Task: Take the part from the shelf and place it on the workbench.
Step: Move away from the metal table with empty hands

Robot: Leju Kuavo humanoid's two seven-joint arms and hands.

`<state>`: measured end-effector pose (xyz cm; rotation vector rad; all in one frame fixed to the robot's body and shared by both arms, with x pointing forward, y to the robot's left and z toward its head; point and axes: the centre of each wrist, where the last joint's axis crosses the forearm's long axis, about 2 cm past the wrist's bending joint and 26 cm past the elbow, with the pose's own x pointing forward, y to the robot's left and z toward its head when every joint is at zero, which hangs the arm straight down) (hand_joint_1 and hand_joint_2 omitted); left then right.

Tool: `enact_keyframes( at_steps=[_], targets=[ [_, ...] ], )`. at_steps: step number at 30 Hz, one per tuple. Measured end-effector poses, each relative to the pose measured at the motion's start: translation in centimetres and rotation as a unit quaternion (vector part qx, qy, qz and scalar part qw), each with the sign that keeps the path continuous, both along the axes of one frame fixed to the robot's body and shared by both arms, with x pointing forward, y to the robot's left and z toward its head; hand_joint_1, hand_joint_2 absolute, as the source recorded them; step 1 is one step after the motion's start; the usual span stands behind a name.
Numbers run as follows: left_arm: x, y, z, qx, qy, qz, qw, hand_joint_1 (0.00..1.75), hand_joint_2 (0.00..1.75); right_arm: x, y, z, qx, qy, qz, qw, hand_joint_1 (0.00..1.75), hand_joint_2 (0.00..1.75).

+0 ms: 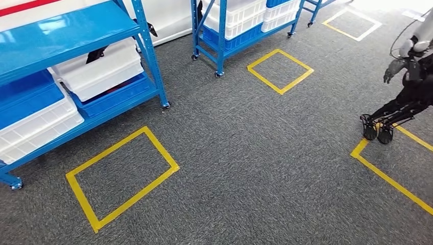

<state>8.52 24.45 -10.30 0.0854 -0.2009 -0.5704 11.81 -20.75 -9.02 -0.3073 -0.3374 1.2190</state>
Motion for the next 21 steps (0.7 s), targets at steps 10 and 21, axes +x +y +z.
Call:
enact_keyframes(
  at_steps=[10, 21],
  targets=[
    [-0.07, 0.06, -0.02, 0.000, -0.001, 0.004, 1.000, 0.00, 0.00, -0.13, -0.08, -0.05, -0.002, 0.000, 0.004, 1.000, 0.00, 0.00],
    [-0.20, 0.18, -0.05, 0.001, -0.001, 0.008, 1.000, 0.00, 0.00, -0.02, -0.07, -0.02, -0.004, -0.002, 0.011, 1.000, 0.00, 0.00]
  ],
)
